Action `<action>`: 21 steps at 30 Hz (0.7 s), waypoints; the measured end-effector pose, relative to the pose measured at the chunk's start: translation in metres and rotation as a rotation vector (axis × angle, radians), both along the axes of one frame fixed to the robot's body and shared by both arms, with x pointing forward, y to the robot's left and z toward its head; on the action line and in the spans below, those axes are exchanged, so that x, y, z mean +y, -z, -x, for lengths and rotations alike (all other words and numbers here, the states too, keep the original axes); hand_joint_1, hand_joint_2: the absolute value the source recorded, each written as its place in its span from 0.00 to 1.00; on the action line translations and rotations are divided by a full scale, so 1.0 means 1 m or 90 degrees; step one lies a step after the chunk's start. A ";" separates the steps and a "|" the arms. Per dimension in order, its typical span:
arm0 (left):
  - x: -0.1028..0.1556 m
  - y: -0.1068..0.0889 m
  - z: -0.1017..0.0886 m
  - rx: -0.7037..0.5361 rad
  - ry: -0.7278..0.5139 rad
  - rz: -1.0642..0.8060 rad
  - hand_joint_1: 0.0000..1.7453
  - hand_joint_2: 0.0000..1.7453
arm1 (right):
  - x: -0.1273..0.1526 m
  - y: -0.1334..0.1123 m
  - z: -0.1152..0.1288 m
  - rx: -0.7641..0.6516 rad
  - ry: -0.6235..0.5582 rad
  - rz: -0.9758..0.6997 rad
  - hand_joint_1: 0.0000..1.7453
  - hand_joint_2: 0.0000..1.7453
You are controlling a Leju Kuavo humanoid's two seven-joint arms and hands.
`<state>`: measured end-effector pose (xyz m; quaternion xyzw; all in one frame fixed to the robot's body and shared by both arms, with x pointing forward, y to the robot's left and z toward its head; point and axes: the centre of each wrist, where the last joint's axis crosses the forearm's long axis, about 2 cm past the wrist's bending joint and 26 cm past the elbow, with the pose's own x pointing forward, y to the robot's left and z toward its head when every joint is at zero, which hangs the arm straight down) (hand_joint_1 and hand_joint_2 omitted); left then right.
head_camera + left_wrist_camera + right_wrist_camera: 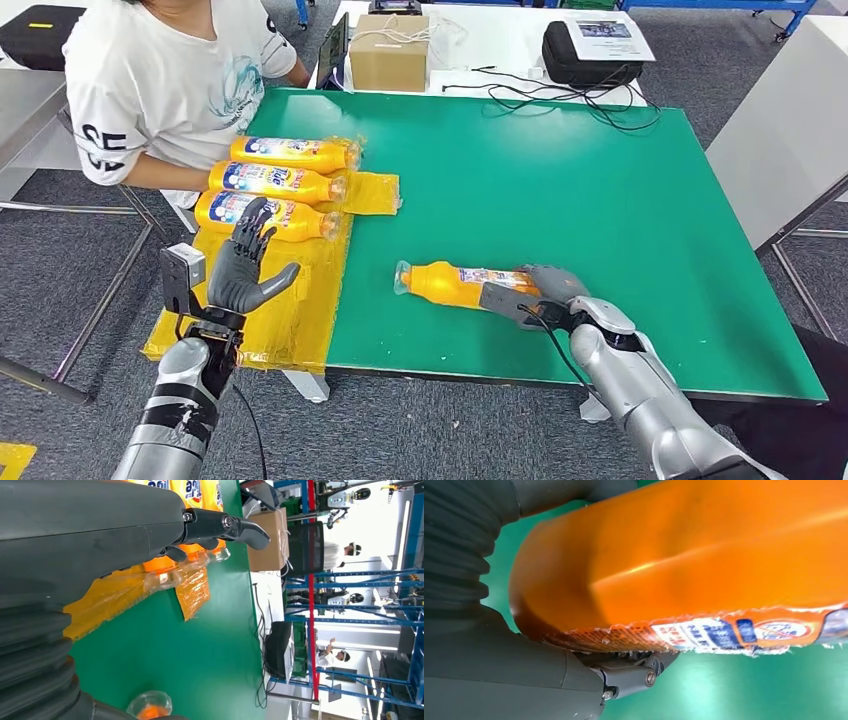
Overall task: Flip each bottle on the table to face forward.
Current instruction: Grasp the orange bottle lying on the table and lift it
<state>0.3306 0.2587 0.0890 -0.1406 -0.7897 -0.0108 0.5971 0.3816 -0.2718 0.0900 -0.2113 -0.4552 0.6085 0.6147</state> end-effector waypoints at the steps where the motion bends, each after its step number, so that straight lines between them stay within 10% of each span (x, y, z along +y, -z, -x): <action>1: -0.001 0.000 -0.001 0.000 0.003 0.000 0.00 1.00 | 0.000 0.000 -0.002 0.003 0.000 0.002 1.00 1.00; 21: -0.010 -0.007 -0.018 0.010 -0.011 -0.032 0.00 1.00 | 0.029 0.005 0.005 -0.053 0.086 -0.248 1.00 1.00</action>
